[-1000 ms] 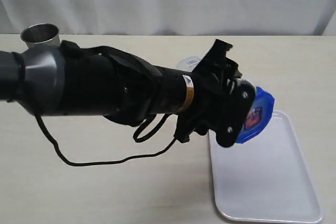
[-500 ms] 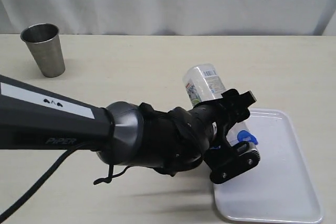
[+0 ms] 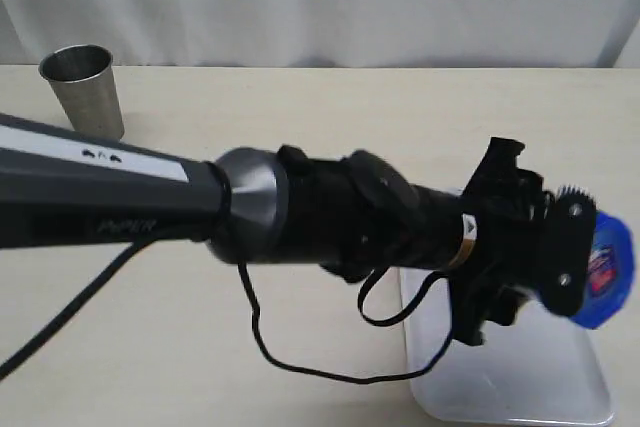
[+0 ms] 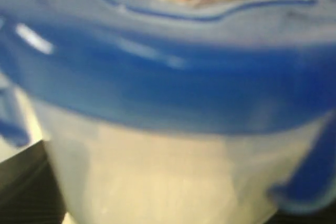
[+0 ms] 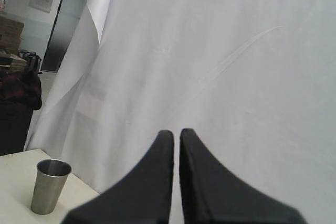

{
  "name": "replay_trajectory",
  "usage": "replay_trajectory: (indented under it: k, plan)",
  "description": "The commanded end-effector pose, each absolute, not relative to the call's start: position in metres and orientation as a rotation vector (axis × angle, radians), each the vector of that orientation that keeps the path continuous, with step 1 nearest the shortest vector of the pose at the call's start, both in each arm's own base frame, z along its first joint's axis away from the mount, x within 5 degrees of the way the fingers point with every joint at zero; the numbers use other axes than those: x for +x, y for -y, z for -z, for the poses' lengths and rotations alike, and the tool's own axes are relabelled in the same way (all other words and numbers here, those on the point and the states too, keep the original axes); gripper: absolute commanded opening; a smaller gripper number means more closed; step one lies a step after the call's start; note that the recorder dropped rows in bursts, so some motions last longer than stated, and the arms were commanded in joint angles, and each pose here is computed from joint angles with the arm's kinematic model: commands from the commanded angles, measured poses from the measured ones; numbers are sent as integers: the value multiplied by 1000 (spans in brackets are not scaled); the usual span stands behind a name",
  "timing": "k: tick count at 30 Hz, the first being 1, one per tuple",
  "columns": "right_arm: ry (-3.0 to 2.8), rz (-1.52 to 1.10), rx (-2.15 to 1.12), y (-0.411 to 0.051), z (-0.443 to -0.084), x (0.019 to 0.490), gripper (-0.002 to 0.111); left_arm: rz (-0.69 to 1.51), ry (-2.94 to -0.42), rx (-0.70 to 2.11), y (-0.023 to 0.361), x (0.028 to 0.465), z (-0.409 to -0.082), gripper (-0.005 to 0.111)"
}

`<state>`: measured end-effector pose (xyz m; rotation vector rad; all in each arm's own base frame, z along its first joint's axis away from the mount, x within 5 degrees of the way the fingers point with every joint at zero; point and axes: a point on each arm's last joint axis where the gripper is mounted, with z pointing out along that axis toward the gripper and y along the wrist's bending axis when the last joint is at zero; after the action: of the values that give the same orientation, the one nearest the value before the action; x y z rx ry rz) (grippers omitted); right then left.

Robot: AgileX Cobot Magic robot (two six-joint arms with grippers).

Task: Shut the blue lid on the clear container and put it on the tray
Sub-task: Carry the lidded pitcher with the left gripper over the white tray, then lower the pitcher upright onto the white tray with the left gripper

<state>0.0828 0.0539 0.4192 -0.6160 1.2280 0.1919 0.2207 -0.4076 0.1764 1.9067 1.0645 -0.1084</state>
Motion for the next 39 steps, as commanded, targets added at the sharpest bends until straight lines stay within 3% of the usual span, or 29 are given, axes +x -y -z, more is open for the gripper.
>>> replay_trajectory:
  k: [1,5,8,15,24,27,33,35,39]
  plan:
    - [-1231,-223,-576,-53,-420,84,5,687,-1211,1677,408,237,-212,0]
    - [-1261,-280,-543,-54,-419,84,5,989,-1218,1475,393,259,-212,0]
    - [-1311,-307,-547,-56,-415,87,5,1177,-1216,1345,389,273,-191,0]
    - [-1378,-299,-578,-66,-407,102,5,1208,-1253,1360,389,281,-126,0]
    - [-1388,-294,-585,-68,-405,105,5,1157,-1345,1394,388,283,-100,2]
    - [-1388,-294,-585,-68,-405,105,5,1132,-1357,1420,387,284,-97,16]
    - [-1390,-294,-586,-68,-405,105,5,1131,-1339,1427,387,283,-98,79]
    - [-1390,-294,-586,-68,-405,105,5,1123,-1332,1432,387,283,-98,94]
    - [-1391,-294,-587,-68,-405,105,5,1117,-1316,1445,387,283,-102,101]
